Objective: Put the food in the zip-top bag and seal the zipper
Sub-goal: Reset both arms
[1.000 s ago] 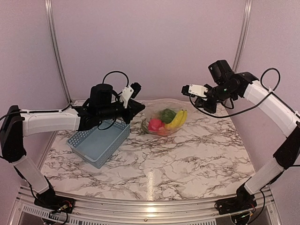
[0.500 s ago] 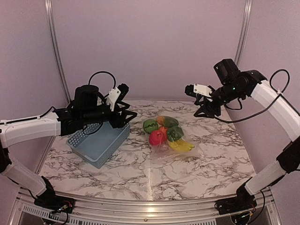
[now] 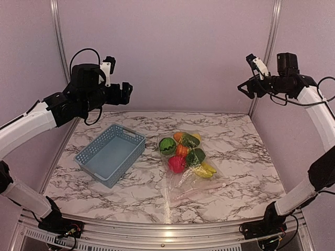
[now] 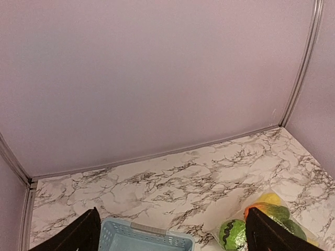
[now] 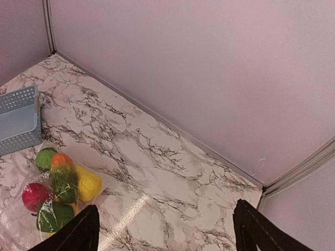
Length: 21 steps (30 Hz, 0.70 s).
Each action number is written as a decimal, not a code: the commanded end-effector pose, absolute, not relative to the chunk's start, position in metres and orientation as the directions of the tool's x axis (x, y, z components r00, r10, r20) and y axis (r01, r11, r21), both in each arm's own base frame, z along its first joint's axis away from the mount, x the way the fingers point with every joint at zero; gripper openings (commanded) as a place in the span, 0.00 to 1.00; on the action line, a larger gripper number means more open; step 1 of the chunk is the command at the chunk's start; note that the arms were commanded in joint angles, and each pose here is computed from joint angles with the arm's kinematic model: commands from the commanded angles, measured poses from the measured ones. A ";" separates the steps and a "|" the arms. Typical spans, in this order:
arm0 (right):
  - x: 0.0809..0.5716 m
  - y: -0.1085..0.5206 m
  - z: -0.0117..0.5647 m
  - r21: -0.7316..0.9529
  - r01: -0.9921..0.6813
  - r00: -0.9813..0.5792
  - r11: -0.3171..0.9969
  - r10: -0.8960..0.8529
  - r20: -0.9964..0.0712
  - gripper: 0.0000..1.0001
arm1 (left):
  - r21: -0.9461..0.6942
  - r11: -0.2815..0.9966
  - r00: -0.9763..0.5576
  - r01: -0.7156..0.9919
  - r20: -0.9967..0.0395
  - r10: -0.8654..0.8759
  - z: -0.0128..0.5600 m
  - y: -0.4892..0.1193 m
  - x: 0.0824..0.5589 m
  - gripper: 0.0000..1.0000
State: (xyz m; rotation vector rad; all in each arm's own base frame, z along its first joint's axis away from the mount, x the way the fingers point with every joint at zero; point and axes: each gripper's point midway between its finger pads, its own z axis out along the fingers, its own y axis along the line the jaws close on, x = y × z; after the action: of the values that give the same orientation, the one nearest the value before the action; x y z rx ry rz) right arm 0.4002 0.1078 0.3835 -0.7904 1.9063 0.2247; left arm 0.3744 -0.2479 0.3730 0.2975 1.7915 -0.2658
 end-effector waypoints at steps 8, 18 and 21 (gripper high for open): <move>0.409 0.068 0.373 -0.026 -0.333 -0.219 0.943 -0.105 -0.970 0.99 | -0.105 0.993 -0.254 0.051 -0.963 -0.089 0.349 -0.195 0.374 0.99; 0.400 0.053 0.370 -0.065 -0.257 -0.246 0.964 -0.130 -0.961 0.98 | -0.073 0.995 -0.286 0.069 -0.957 -0.051 0.341 -0.198 0.374 0.99; 0.398 0.051 0.374 -0.080 -0.250 -0.242 0.965 -0.143 -0.960 0.98 | -0.059 0.996 -0.280 0.069 -0.959 -0.037 0.341 -0.197 0.374 0.99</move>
State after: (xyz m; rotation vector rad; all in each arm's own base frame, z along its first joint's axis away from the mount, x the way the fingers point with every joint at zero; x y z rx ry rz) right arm 0.4009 0.0567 0.3554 -0.3162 1.8527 0.1416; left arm 0.3781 -0.2055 0.3310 0.0350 1.8725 -0.1231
